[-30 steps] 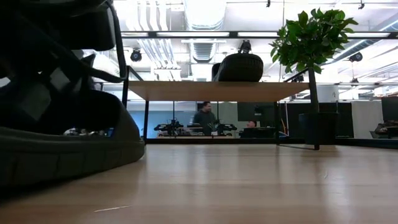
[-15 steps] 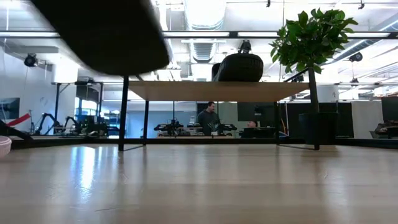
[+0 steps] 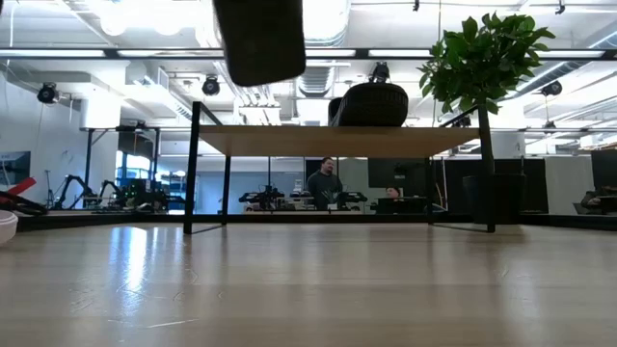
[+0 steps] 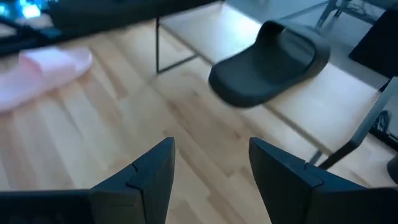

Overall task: Pick and place slides into the shelf
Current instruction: Put the black slide on the shelf

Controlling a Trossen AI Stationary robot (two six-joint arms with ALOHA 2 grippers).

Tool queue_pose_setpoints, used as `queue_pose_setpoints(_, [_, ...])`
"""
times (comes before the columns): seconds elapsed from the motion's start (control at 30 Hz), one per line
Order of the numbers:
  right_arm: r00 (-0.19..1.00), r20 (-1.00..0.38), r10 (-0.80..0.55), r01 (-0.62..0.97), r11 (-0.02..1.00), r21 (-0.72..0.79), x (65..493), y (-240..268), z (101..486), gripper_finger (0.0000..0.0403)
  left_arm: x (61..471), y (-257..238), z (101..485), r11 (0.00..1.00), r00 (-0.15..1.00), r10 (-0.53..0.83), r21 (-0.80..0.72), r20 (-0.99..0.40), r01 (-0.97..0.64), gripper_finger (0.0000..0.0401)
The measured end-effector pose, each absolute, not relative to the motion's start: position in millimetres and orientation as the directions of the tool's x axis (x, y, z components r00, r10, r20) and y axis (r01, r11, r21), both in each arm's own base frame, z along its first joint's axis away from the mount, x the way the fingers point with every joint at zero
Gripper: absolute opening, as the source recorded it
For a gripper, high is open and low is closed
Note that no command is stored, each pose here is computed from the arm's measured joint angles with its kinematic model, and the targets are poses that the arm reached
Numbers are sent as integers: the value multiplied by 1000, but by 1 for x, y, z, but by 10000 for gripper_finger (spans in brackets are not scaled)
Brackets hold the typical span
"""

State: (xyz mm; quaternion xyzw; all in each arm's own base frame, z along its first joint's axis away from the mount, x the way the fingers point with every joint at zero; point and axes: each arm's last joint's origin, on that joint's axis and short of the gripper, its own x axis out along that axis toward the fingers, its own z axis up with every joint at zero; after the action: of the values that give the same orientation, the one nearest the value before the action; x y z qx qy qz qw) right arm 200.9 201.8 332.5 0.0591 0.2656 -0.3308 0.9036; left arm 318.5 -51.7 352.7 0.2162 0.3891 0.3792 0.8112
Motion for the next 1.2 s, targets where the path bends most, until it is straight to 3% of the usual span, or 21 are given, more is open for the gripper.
queue_pose_setpoints(0.1, [640, -494, -589, 655, 754, -50, 205, 192, 338, 198, 330, -29, 354, 593, 393, 802, 686, -451, -422, 1])
queue_pose_setpoints(0.27, [655, -429, -622, 690, 724, 4, 204, 172, 354, 198, 350, -2, 354, 612, 458, 771, 713, -443, -342, 1])
queue_pose_setpoints(0.4, [682, -363, -635, 699, 712, 68, 194, 154, 374, 198, 351, 22, 343, 587, 411, 786, 766, -462, -261, 1])
queue_pose_setpoints(0.6, [686, -347, -639, 702, 706, 87, 180, 130, 394, 198, 346, 54, 324, 610, 348, 785, 738, -513, -288, 1])
queue_pose_setpoints(0.77, [650, -347, -676, 731, 681, 43, 184, 117, 395, 198, 351, 65, 329, 608, 384, 787, 708, -482, -360, 1])
queue_pose_setpoints(1.2, [586, -390, -710, 778, 627, 28, 192, 109, 375, 198, 366, 86, 304, 618, 364, 776, 738, -516, -271, 1])
